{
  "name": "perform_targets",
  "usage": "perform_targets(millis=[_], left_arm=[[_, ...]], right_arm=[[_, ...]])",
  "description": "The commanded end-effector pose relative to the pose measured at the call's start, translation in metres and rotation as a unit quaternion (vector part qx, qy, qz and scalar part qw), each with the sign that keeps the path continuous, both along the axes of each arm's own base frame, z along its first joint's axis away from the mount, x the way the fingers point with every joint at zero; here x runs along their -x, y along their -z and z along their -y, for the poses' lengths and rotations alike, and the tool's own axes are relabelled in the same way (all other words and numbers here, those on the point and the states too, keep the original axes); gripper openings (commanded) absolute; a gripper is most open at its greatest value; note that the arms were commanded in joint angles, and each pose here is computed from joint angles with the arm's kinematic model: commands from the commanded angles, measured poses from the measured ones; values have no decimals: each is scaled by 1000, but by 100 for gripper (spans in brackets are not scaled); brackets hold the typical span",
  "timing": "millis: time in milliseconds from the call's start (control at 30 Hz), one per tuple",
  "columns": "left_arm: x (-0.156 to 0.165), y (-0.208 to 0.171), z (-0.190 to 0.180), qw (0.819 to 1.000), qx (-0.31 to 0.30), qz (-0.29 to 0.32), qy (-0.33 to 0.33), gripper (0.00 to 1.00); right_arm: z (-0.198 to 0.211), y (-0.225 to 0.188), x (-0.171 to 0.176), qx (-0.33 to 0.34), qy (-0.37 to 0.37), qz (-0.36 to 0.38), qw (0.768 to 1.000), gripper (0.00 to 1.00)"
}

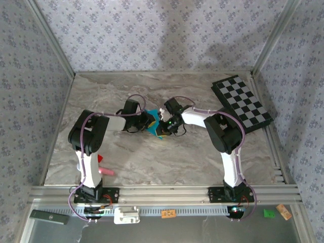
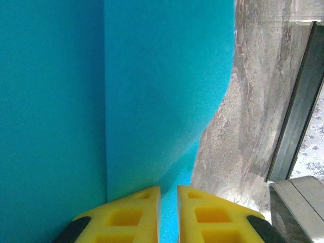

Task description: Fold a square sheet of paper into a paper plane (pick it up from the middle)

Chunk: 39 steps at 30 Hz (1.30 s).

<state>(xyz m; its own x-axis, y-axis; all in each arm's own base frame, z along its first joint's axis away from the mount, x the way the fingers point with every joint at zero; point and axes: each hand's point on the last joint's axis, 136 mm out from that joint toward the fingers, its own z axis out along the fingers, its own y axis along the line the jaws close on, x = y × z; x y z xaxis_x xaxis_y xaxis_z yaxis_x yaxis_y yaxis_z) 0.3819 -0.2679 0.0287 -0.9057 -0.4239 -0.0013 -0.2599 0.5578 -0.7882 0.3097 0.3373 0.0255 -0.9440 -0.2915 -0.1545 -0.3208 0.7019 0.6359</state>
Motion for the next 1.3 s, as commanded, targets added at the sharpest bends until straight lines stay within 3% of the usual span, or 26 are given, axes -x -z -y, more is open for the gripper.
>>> perform_targets(millis=[0, 300, 633, 1267], left_arm=[[9, 22, -3, 999, -21, -34, 5, 16], [8, 19, -2, 999, -19, -30, 7, 17], [-6, -29, 15, 998, 18, 40, 41, 19], [-5, 6, 16, 999, -12, 2, 51, 17]], right_arm=[[7, 3, 12, 3, 3, -29, 1000, 11], [14, 16, 21, 12, 5, -47, 999, 11], [23, 16, 23, 19, 2, -47, 999, 11], [25, 9, 25, 16, -14, -41, 999, 11]])
